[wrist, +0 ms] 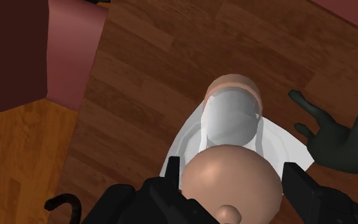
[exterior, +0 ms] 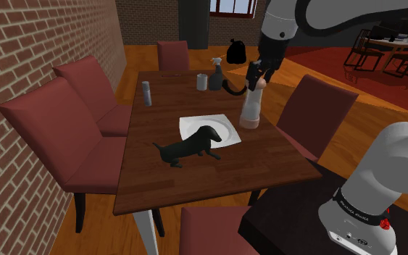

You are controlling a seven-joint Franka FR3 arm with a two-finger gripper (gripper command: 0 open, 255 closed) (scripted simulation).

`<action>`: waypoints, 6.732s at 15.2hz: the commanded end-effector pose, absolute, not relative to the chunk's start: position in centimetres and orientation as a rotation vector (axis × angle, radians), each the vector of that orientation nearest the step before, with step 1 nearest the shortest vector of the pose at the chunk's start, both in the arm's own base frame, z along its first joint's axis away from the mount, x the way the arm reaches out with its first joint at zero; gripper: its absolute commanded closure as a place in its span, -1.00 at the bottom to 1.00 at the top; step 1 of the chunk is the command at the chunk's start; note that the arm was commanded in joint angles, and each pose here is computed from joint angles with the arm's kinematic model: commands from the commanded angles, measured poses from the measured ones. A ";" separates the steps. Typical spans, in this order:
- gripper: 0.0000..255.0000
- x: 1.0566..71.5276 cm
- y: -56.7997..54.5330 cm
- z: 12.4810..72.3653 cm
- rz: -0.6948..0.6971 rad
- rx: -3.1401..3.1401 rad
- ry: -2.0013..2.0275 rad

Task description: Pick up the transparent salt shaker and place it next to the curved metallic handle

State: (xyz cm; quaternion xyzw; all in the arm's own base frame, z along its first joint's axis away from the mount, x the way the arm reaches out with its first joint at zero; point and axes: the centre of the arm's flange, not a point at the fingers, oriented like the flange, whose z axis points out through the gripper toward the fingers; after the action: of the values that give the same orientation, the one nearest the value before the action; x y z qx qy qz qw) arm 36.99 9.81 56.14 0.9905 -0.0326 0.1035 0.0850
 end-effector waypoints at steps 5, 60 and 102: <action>1.00 36.9 9.9 59.3 0.308 2.954 -0.097; 1.00 58.5 -34.0 62.5 0.308 2.954 -0.097; 1.00 58.5 -34.0 40.5 0.308 2.954 -0.097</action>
State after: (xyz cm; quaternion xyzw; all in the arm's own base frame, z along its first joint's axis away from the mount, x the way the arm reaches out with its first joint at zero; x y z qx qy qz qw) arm 58.59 -34.05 40.87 0.9905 -0.0326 0.1030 0.0848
